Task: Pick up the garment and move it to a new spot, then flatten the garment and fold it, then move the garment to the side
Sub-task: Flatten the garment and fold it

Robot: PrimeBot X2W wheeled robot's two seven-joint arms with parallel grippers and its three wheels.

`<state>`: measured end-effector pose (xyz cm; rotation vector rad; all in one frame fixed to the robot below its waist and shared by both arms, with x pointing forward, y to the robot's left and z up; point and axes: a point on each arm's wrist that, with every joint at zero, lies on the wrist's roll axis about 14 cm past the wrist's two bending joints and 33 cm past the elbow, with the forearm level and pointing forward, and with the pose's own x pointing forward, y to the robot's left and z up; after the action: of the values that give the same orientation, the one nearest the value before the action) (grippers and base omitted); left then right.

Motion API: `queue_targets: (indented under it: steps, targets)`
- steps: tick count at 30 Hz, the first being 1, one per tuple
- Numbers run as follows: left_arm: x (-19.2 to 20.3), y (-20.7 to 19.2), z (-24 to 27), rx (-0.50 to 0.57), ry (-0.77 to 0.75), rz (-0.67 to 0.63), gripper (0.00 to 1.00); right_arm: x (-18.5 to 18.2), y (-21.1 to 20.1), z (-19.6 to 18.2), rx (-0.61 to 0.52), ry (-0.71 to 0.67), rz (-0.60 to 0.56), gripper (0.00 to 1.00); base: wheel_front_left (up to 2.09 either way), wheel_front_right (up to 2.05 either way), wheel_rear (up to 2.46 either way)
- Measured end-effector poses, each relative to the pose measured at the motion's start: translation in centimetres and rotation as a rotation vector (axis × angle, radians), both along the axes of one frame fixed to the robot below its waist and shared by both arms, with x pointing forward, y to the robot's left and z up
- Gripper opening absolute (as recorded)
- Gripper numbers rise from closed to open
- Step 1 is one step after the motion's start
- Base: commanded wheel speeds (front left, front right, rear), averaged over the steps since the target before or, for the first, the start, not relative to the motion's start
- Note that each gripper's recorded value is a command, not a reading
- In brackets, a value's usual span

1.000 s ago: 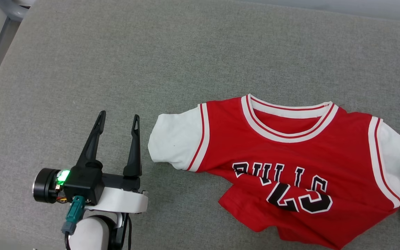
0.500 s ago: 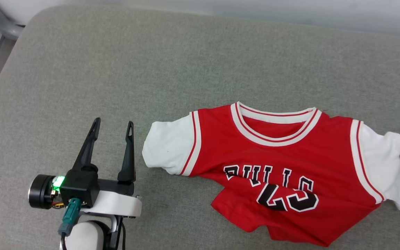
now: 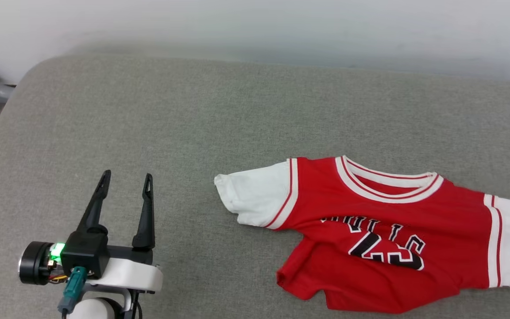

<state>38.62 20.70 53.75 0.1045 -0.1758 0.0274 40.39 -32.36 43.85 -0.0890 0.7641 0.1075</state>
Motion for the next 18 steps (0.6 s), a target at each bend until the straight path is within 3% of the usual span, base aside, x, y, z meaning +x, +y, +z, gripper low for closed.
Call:
queue_targets:
  steps: [12, 18]
  targets:
    - [4.3, -0.1, 3.4, 0.071, -0.017, -0.161, 1.0, -2.1, 1.1, 0.1, 0.032, -0.015, -0.021, 0.0, 0.0, 0.0, 0.0]
    - [7.7, -2.4, 4.6, 0.047, 0.113, -0.298, 1.0, -2.2, 1.7, 0.0, 0.031, -0.012, -0.015, 0.0, 0.0, 0.0, 0.0]
